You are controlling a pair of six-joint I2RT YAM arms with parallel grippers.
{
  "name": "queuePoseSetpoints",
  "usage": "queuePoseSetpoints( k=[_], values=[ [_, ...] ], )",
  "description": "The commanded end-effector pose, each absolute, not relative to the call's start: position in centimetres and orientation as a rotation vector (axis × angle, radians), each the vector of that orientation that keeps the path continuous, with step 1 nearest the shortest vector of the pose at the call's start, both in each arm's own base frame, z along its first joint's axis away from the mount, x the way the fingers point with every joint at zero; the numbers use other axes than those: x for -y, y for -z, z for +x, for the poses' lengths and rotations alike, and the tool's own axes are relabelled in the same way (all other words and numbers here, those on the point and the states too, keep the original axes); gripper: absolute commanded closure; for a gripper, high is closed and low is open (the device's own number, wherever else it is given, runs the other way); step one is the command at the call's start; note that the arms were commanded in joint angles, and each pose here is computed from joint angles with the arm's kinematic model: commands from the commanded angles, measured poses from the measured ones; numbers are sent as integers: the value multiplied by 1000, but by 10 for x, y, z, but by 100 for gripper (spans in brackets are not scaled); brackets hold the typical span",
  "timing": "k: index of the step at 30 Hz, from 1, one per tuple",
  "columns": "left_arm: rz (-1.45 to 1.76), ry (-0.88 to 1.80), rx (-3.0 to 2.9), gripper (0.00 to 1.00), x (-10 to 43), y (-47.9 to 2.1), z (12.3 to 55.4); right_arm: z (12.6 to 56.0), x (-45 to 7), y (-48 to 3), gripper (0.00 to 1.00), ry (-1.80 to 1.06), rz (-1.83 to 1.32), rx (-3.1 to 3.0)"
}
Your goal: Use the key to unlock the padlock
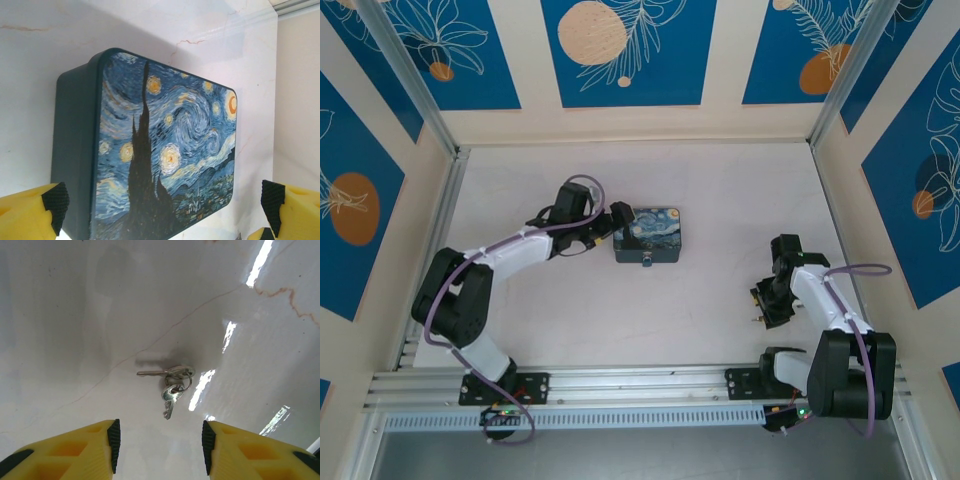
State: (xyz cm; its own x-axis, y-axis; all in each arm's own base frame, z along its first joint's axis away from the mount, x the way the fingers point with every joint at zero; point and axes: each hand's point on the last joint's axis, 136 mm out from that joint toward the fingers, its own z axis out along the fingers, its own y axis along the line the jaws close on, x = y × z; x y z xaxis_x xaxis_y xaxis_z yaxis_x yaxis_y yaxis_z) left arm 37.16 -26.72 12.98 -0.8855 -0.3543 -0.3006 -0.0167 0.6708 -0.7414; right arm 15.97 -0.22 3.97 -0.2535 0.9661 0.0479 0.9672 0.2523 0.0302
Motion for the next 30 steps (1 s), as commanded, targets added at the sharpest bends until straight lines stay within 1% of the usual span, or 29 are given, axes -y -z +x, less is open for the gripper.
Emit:
queuePoseSetpoints(
  k=[1, 21, 30],
  values=[
    [-265, 1143, -2446, 0, 279, -141, 376, 148, 4, -34, 51, 15, -1932, 2419],
    [-238, 1169, -2430, 0, 282, -159, 377, 137, 8, -9, 56, -105, -1950, 2363],
    [-234, 1170, -2427, 0, 284, -161, 379, 136, 7, -3, 72, -97, -1929, 2377]
  ],
)
